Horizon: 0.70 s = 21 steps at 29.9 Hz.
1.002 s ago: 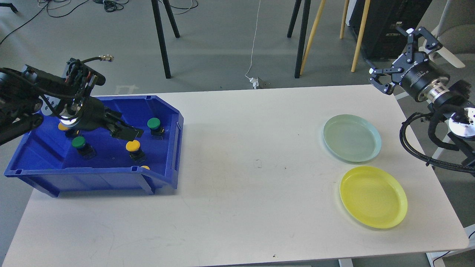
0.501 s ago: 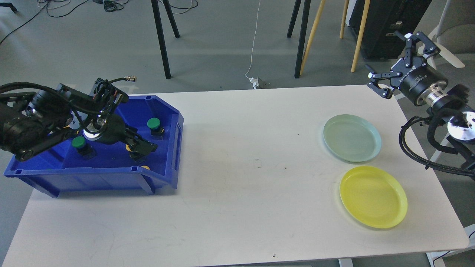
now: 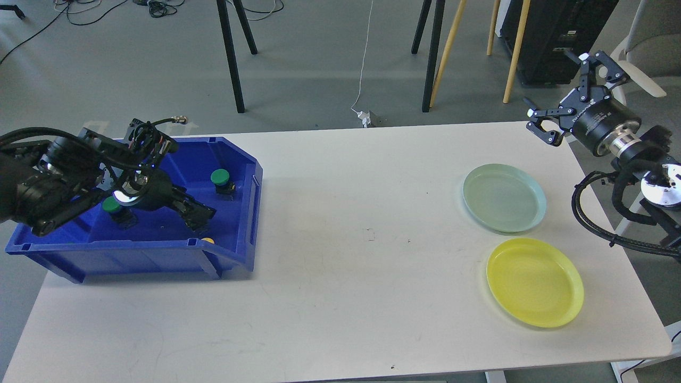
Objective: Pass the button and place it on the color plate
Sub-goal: 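Grasp a yellow button in the bin with the left gripper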
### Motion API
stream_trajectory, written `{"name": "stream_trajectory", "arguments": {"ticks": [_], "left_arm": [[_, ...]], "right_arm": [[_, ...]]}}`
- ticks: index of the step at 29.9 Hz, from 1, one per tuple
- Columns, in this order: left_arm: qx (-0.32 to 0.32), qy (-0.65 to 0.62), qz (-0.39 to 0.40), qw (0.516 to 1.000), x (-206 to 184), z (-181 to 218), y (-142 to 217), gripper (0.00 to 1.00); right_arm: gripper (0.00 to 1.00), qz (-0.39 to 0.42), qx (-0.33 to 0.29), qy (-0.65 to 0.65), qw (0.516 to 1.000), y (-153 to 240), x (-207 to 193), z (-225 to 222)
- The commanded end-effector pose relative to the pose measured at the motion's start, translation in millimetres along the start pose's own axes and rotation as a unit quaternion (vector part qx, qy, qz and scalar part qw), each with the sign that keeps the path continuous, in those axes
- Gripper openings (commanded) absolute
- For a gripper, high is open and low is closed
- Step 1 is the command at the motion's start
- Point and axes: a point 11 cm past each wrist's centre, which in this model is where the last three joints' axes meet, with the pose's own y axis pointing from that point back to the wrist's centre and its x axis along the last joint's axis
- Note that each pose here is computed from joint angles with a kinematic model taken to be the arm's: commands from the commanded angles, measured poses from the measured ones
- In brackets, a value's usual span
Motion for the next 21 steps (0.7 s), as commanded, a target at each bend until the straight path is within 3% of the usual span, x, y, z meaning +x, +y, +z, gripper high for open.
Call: {"name": "stream_trajectory", "arguments": {"ticks": [1, 4, 9, 12, 14, 18, 21], "left_arm": [[0.004, 0.005, -0.005, 1.000, -5.7, -2.0, -4.9, 0.90], [0.009, 0.005, -0.002, 1.000, -5.9, -4.9, -5.0, 0.85], [0.018, -0.021, -0.020, 0.999, -14.2, -4.3, -11.7, 0.56], [0.021, -0.030, -0.016, 0.999, -14.1, -5.9, -11.5, 0.52], [0.022, -0.030, -0.016, 0.999, -15.0, -6.4, -11.5, 0.34], [0.024, -0.040, -0.008, 0.999, -11.9, -6.9, -10.8, 0.09], [0.022, -0.046, 0.001, 0.999, -7.9, -5.7, -10.2, 0.06]], "right_arm": [[1.00, 0.001, -0.001, 0.000, 1.000, 0.4, 0.5, 0.7], [1.00, 0.001, -0.001, 0.000, 1.000, 0.4, 0.5, 0.7], [1.00, 0.002, -0.002, -0.002, 1.000, 2.0, 2.2, 3.4], [1.00, 0.004, -0.003, -0.003, 1.000, 2.7, 3.1, 4.4], [1.00, 0.004, -0.003, -0.003, 1.000, 3.1, 3.6, 4.9], [1.00, 0.004, -0.003, -0.003, 1.000, 3.1, 3.6, 4.9], [1.00, 0.005, -0.004, -0.003, 1.000, 3.4, 4.0, 5.5]]}}
